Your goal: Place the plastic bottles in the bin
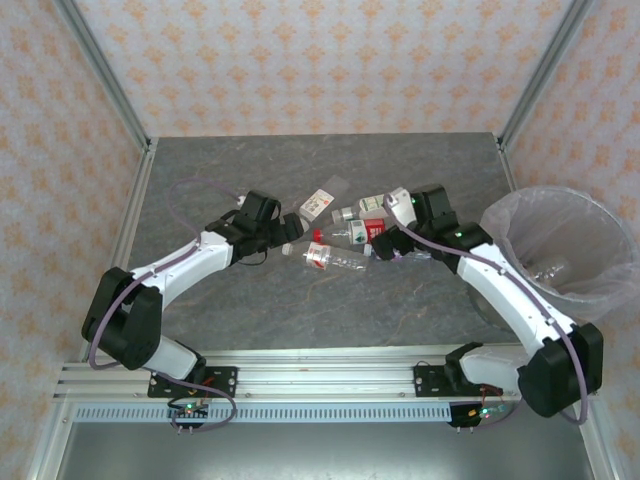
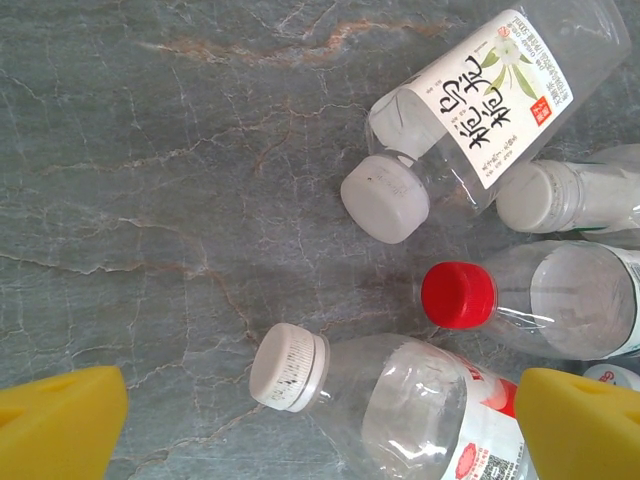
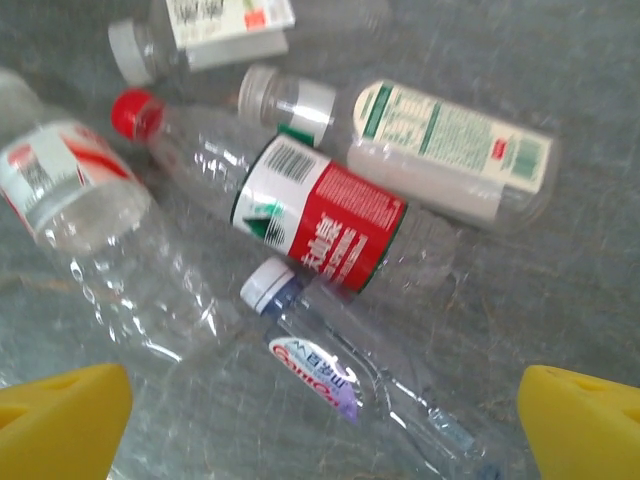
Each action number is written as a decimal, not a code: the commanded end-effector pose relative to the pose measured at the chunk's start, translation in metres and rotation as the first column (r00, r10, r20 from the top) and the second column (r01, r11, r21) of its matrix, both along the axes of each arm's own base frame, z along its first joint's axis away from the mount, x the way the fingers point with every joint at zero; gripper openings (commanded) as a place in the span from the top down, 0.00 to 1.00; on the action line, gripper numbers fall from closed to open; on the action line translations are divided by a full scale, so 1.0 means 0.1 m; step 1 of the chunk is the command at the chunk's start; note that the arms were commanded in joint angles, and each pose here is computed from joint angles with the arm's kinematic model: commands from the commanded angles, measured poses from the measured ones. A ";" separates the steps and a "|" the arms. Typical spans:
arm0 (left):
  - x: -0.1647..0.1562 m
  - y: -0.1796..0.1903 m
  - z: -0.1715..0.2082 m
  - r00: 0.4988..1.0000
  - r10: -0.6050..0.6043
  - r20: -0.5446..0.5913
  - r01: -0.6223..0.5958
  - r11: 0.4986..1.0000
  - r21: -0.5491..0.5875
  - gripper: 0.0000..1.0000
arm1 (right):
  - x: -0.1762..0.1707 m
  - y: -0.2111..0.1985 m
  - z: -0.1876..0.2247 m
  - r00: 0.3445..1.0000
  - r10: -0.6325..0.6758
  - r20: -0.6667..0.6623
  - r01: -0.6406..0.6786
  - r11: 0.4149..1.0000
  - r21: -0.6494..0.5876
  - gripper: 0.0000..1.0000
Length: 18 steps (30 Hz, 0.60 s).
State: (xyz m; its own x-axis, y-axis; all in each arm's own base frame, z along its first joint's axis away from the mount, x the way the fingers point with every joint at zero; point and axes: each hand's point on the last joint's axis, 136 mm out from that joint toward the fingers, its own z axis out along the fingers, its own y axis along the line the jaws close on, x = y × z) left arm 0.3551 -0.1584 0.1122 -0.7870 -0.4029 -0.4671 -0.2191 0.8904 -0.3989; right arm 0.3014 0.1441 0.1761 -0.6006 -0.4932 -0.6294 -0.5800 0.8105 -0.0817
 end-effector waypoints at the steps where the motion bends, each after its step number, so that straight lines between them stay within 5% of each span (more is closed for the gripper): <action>1: -0.01 0.05 -0.01 0.999 0.032 -0.012 -0.032 0.999 0.031 0.00 | -0.15 -0.07 -0.24 0.986 0.063 -0.151 -0.078 0.992 -0.098 0.01; 18: -0.03 0.11 -0.10 0.998 0.060 -0.022 -0.059 0.998 0.039 0.00 | 0.03 -0.38 -0.97 0.915 0.103 -0.389 -0.260 0.889 -0.378 0.01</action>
